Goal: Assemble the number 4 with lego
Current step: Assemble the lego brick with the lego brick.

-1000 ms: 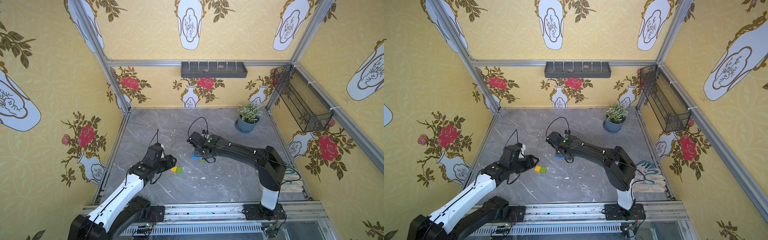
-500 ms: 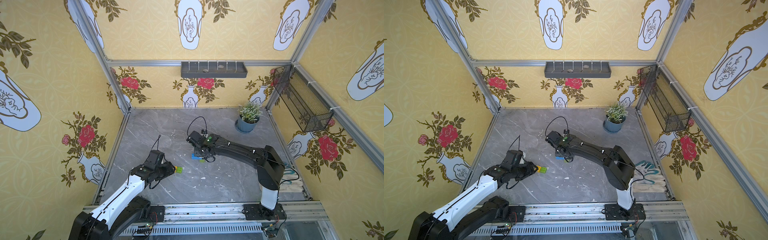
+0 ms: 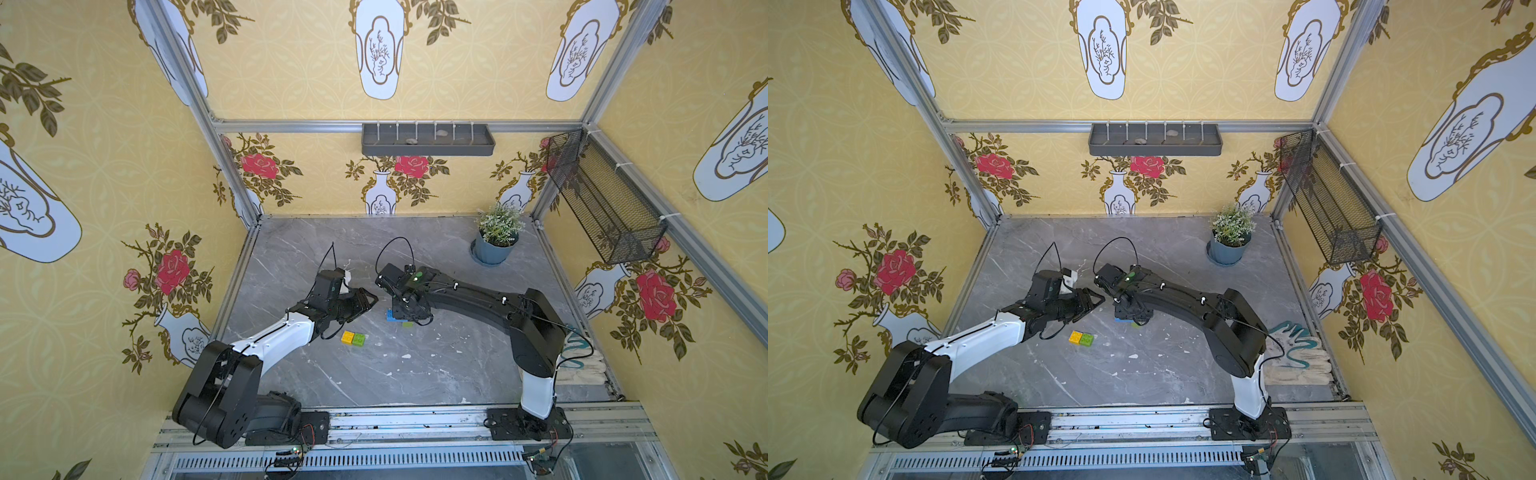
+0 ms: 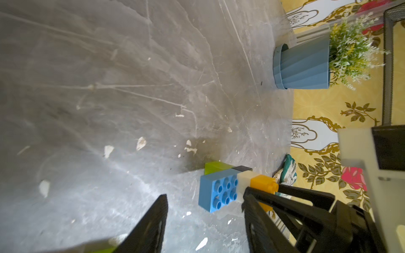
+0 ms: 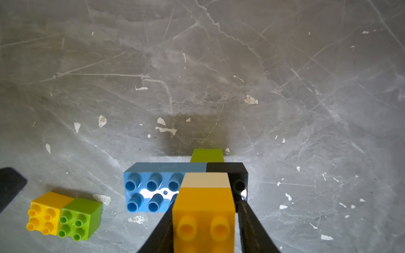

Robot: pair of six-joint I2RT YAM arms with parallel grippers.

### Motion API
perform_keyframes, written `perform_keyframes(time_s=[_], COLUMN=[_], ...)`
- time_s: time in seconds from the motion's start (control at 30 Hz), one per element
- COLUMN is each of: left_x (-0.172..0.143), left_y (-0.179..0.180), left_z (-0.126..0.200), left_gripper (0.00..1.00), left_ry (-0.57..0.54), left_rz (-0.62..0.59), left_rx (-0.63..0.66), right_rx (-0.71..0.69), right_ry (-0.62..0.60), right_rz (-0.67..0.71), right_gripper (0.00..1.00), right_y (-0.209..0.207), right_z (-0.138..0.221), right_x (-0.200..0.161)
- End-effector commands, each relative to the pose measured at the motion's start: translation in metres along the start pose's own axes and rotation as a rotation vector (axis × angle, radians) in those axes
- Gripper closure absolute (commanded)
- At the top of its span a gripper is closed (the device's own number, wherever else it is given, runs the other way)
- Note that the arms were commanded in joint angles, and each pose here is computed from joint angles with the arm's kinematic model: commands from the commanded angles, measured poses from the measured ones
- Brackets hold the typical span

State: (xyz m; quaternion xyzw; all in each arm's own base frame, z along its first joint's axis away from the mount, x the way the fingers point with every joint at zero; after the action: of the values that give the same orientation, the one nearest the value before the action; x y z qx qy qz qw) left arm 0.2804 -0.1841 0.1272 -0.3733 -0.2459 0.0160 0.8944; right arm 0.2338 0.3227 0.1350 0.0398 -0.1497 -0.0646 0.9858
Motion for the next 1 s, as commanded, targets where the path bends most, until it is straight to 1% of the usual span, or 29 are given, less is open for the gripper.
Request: perform_keyframes(time_s=[0.0, 0.13, 0.23, 0.37, 0.53, 0.6, 0.67, 0.77, 0.83, 0.93, 0.97], left_x=[0.01, 0.006, 0.003, 0.003, 0.002, 0.001, 0.001, -0.001, -0.002, -0.007, -0.01], left_y=[-0.012, -0.008, -0.003, 0.0, 0.004, 0.006, 0.007, 0.007, 0.006, 0.008, 0.01], left_z=[-0.01, -0.026, -0.032, -0.03, -0.024, -0.019, -0.011, 0.004, 0.015, 0.029, 0.033], left_gripper=[0.41, 0.45, 0.46, 0.46, 0.47, 0.48, 0.49, 0.53, 0.56, 0.6, 0.61], left_ry=[-0.038, -0.008, -0.005, -0.024, -0.026, -0.034, -0.036, -0.036, -0.045, -0.049, -0.048], left_rz=[0.003, 0.035, 0.049, 0.033, 0.028, 0.03, 0.019, -0.012, -0.033, -0.056, -0.059], left_rx=[-0.115, -0.172, -0.172, -0.151, -0.097, -0.064, -0.021, 0.039, 0.071, 0.114, 0.127], right_rx=[0.01, 0.006, 0.011, 0.049, 0.108, 0.106, 0.101, 0.105, 0.102, 0.102, 0.102], right_ry=[-0.005, -0.011, -0.018, -0.039, -0.069, -0.069, -0.055, -0.038, -0.033, -0.032, -0.032], right_rz=[0.006, 0.008, 0.008, 0.001, -0.004, -0.014, -0.026, -0.027, -0.021, -0.016, -0.016], right_gripper=[0.52, 0.51, 0.43, 0.33, 0.32, 0.36, 0.47, 0.58, 0.62, 0.64, 0.64], right_y=[0.0, -0.001, -0.001, 0.0, 0.0, -0.005, -0.009, -0.01, -0.009, -0.008, -0.008], right_z=[0.005, 0.006, 0.009, 0.024, 0.043, 0.043, 0.038, 0.033, 0.029, 0.027, 0.027], right_x=[0.001, 0.003, 0.004, 0.008, 0.013, 0.016, 0.017, 0.017, 0.017, 0.017, 0.017])
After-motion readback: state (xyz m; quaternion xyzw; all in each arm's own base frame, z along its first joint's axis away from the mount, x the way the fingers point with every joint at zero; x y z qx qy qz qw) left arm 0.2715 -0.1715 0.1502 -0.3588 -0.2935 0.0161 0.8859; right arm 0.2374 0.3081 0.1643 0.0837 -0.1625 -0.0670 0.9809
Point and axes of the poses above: each gripper's point midway between its finger pads, its own z axis back along the fingers, its own y axis along the line the jaws close on, x = y × z, the point moved 5 cm from there along z, back along the fingers, and after that the axes turned 13 degrees about -z, right-handed, at the moved point
